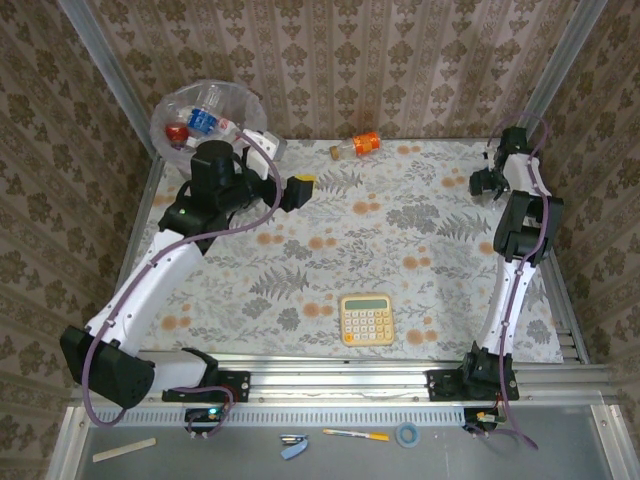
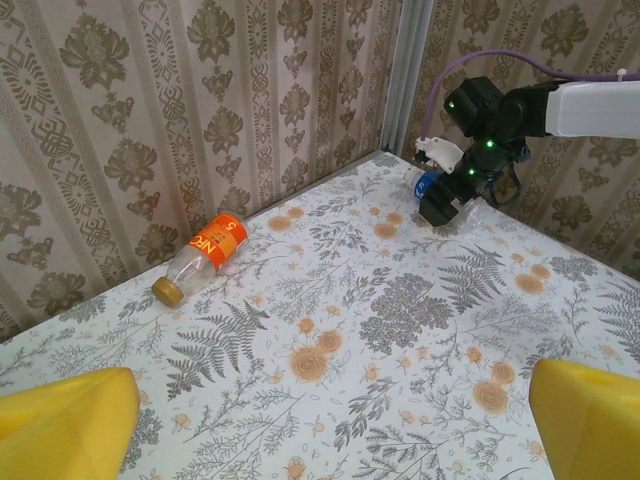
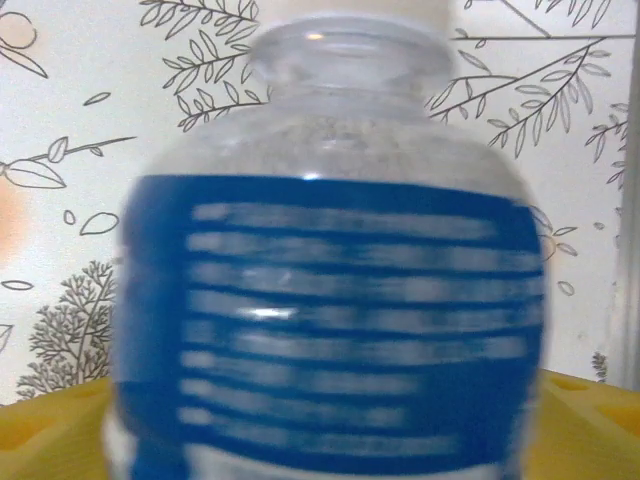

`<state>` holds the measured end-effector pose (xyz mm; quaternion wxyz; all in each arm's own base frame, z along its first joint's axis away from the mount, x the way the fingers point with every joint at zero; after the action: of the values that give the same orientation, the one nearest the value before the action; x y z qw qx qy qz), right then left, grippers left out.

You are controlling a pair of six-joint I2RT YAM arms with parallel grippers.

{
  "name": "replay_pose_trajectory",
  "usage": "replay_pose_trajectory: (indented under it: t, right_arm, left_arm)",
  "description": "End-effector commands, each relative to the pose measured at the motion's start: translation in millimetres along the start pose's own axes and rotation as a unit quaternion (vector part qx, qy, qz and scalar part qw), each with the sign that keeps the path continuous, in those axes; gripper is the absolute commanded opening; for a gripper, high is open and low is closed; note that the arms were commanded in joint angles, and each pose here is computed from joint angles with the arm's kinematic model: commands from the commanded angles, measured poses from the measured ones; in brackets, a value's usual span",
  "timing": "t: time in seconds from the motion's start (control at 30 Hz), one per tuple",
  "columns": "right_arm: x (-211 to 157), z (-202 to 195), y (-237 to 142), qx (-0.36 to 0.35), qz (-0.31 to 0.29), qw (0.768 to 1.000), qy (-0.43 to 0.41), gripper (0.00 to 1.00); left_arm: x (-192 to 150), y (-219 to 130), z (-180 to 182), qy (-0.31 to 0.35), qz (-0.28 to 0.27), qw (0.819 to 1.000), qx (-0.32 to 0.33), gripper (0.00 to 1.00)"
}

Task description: Throw the plastic bottles in the bin

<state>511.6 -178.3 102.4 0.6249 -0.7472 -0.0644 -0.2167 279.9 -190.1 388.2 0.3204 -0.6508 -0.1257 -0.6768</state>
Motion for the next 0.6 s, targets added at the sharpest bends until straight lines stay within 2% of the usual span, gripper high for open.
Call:
replay_pose_trajectory:
  t: [0.0,0.3,0.57]
  right_arm:
    - [-18.4,7.6,-9.8,0.023,0.036,0.999,0.003,0.84]
    - [-30.5,26.2,-36.9,0.042,0.016,0.999,0.028,0.65]
    - [-40.1,64.7,-78.9,0.067,-0.024,0.997,0.024,0.58]
  left_arm:
    - [9.7,-6.2,-1.0,0.017,-0.014,1.000,0.004,1.00]
    - [9.4,-18.5,-5.5,0.018,-0.022,1.000,0.011,1.00]
    - [4.7,-28.2,-10.2,-0.005,-0.033,0.999,0.015,1.00]
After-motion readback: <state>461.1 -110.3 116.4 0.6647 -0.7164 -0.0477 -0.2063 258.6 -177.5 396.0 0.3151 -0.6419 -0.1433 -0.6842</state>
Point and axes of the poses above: each hand's point on the last joint's axis, 136 mm out from that joint toward the fingers, its own y axis out along the fingers, its own z axis along the line the jaws close on, x = y × z, the point moved 8 cm from there along -y, back along the fingers, and after that the axes turned 11 degrees about y, right-handed, at the moved point
